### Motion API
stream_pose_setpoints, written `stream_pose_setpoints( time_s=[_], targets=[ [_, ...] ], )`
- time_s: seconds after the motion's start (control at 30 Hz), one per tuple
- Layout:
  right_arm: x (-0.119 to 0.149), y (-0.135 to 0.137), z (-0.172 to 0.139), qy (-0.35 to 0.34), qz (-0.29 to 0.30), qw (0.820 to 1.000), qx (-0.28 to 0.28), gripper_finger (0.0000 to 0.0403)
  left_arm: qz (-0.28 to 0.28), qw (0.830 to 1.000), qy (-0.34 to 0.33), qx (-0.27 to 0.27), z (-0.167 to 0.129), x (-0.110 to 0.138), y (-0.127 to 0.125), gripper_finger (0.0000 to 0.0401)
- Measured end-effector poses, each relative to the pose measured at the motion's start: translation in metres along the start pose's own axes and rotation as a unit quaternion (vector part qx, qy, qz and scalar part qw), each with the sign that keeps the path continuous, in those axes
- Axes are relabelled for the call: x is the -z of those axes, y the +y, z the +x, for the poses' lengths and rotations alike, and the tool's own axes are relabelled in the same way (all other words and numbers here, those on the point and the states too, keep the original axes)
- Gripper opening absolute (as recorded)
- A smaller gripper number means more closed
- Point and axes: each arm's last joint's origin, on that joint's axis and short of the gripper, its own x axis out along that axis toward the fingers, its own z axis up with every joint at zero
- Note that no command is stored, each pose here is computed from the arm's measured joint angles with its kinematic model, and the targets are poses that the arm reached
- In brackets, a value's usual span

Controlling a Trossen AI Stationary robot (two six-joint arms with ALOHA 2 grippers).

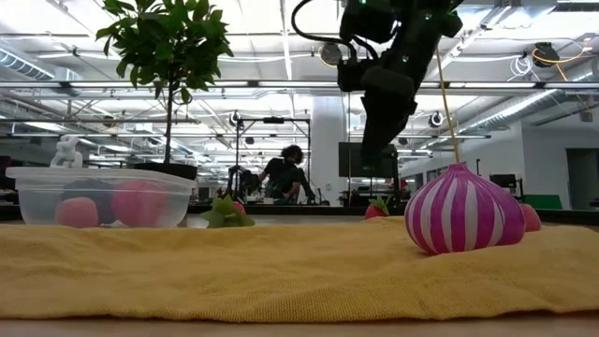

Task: Pick and placing Produce into tupperware
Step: Put the top red strawberry into the transparent bin

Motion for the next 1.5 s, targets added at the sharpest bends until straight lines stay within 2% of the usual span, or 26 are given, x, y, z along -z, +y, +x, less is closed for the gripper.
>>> stream_pose_setpoints(
  time_s=[0.27, 0.43, 0.67, 1.5],
  targets=[
    [0.001, -0.019, 0.002, 0.021, 0.081, 0.996, 0.012, 0.0185, 0.000, 1.000, 0.000, 0.000, 0.000, 0.000, 0.000, 0.0234],
    [0.002, -0.022, 0.008, 0.048, 0.117, 0.992, -0.028, 0.0185, 0.000, 1.000, 0.000, 0.000, 0.000, 0.000, 0.000, 0.0234],
    [0.001, -0.019, 0.025, 0.060, 0.129, 0.988, -0.052, 0.0185, 0.002, 1.000, 0.000, 0.001, 0.000, 0.000, 0.000, 0.0234],
    [0.005, -0.027, 0.048, 0.095, 0.132, 0.986, -0.033, 0.0185, 0.003, 1.000, 0.008, 0.005, 0.000, 0.000, -0.001, 0.0234]
  ],
)
